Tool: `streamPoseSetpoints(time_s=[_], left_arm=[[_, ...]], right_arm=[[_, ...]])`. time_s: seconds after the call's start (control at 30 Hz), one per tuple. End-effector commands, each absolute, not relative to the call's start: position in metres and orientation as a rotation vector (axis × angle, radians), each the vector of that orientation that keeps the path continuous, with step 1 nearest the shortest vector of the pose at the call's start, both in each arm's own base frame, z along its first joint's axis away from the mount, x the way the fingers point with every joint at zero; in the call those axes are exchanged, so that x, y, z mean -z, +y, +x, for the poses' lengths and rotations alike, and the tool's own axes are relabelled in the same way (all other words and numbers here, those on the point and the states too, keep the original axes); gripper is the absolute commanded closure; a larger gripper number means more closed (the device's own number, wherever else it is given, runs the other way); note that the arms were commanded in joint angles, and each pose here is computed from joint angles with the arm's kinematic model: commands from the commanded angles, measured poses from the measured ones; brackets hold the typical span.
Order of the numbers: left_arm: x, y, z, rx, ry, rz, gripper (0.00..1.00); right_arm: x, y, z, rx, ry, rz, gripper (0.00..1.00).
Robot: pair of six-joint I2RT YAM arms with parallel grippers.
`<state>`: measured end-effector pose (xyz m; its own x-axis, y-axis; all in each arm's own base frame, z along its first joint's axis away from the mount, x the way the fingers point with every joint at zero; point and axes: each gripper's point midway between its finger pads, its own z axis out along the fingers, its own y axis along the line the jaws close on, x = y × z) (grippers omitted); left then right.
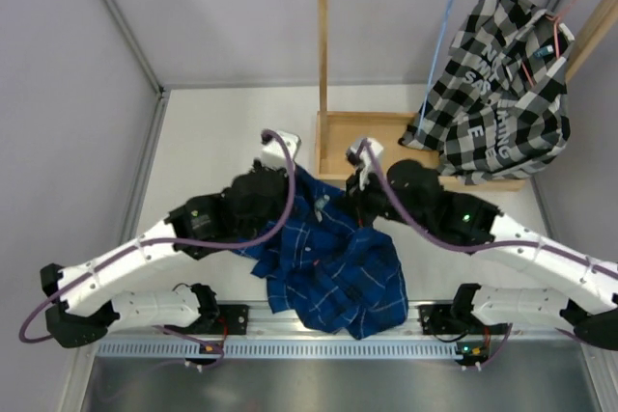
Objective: Place the shirt on the hanger
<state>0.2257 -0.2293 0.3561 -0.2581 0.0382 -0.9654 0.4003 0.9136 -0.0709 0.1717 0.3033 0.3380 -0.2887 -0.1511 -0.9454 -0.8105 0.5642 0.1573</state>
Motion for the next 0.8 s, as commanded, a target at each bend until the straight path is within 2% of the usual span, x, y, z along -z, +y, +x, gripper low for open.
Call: streamPoseSetpoints(time_s=[0.0,0.1,0.17,0.37,0.43,0.47,0.5,0.57,0.6,0.7,0.77], left_arm=[[-0.307,-0.231,0.221,0.444,1.863,0.206,1.0],[-0.233,-0.239,0.217,0.426,1.998,0.257,1.0],[-0.215,-0.242,0.22,0.432,2.053,0.244,1.0],[-0.21,-0.245,0.222,0.455,2.088,0.256,1.0],[-0.21,-0.242,0.226,0.455,2.097,0.238,1.0],[-0.209,-0.241,0.228,0.467,2.109,0.215,1.0],[-0.21,-0.24,0.23,0.474,2.117,0.2,1.0],[-0.208,-0.239,0.236,0.51,2.148,0.198,1.0],[-0.213,-0.24,0.239,0.52,2.145,0.192,1.0],[-0.222,-0.236,0.248,0.52,2.141,0.172,1.0],[-0.229,-0.236,0.246,0.54,2.122,0.183,1.0]], right_arm=[[-0.264,0.284,0.177,-0.766,1.921,-0.621,0.99],[-0.224,0.267,0.184,-0.703,1.999,-0.552,0.96],[-0.214,0.258,0.191,-0.649,2.024,-0.523,0.95],[-0.227,0.251,0.205,-0.592,2.008,-0.531,0.95],[-0.23,0.255,0.203,-0.606,1.994,-0.581,0.92],[-0.235,0.258,0.201,-0.627,1.982,-0.596,0.89],[-0.241,0.26,0.199,-0.647,1.964,-0.613,0.75],[-0.258,0.267,0.187,-0.739,1.92,-0.66,0.56],[-0.27,0.265,0.182,-0.768,1.886,-0.67,0.39],[-0.301,0.25,0.182,-0.739,1.851,-0.616,0.33],[-0.322,0.224,0.192,-0.643,1.836,-0.495,0.18]])
